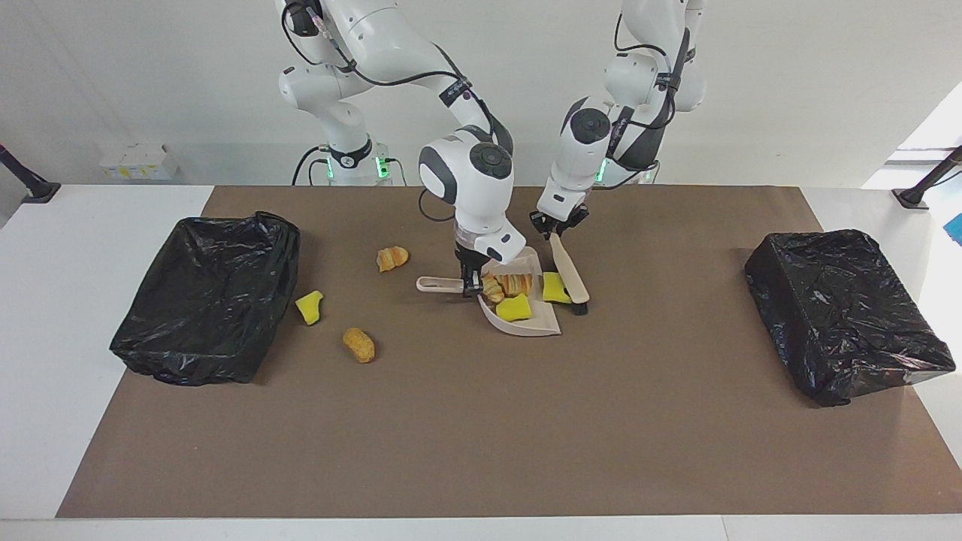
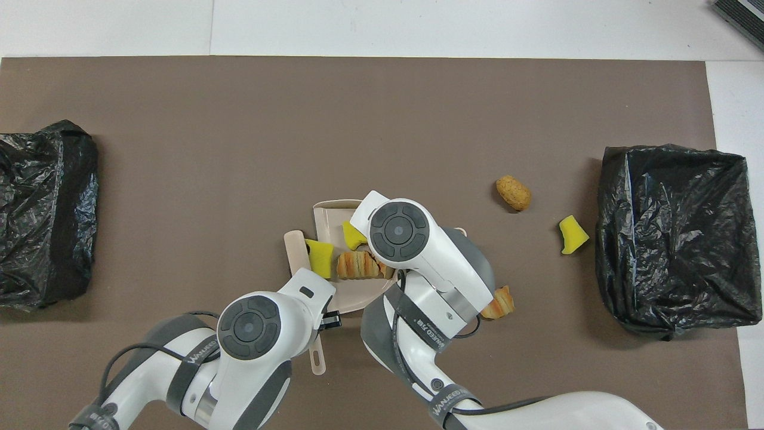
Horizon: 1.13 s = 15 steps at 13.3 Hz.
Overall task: Sweep and dump trash in bin
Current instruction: 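Push the remaining pieces into the dustpan with the brush in the left gripper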
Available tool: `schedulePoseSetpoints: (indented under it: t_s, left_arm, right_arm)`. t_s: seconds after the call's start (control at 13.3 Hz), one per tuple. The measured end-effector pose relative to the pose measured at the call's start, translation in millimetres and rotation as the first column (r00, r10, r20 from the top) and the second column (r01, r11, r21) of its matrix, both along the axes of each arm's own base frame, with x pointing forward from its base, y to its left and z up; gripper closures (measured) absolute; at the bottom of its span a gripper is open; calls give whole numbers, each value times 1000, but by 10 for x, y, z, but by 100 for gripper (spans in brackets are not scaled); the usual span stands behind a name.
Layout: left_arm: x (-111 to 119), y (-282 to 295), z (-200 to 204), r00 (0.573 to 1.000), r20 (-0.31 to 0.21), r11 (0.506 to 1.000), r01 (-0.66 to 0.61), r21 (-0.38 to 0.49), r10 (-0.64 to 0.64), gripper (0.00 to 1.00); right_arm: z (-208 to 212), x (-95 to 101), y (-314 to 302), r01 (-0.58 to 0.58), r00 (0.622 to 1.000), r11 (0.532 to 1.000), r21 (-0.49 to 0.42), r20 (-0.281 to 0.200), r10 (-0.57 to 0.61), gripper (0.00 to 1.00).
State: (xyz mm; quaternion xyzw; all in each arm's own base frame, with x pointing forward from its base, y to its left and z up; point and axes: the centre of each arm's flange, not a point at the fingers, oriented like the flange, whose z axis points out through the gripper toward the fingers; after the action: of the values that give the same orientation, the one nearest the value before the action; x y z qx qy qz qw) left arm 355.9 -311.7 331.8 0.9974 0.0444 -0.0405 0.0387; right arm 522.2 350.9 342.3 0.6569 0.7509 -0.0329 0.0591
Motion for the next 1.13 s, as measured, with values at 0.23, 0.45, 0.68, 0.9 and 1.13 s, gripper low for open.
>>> schedulePoseSetpoints:
  t_s: [0.23, 0.45, 0.68, 0.9, 1.13]
  left_arm:
    - [-49, -150, -99, 991, 31, 991, 128, -26, -127, 74]
    - [56, -46, -94, 991, 33, 991, 128, -30, -127, 74]
    - [350, 252, 7, 998, -4, 998, 66, -20, -66, 74]
    - [612, 492, 193, 999, -47, 1000, 16, -11, -16, 74]
    - [762, 646, 351, 996, -86, 1000, -6, 1, 6, 74]
  right_arm:
    - [2, -8, 6, -3, 1000, 1000, -3, 0, 3, 67]
    - [3, -9, 6, -3, 1000, 1000, -3, 0, 3, 67]
    - [18, -10, 6, -1, 1000, 1000, -1, 2, 1, 67]
    - [47, -2, -23, 4, 1000, 1000, -3, 2, -4, 67]
    - [82, 17, -72, 12, 1000, 1000, -2, 6, -12, 67]
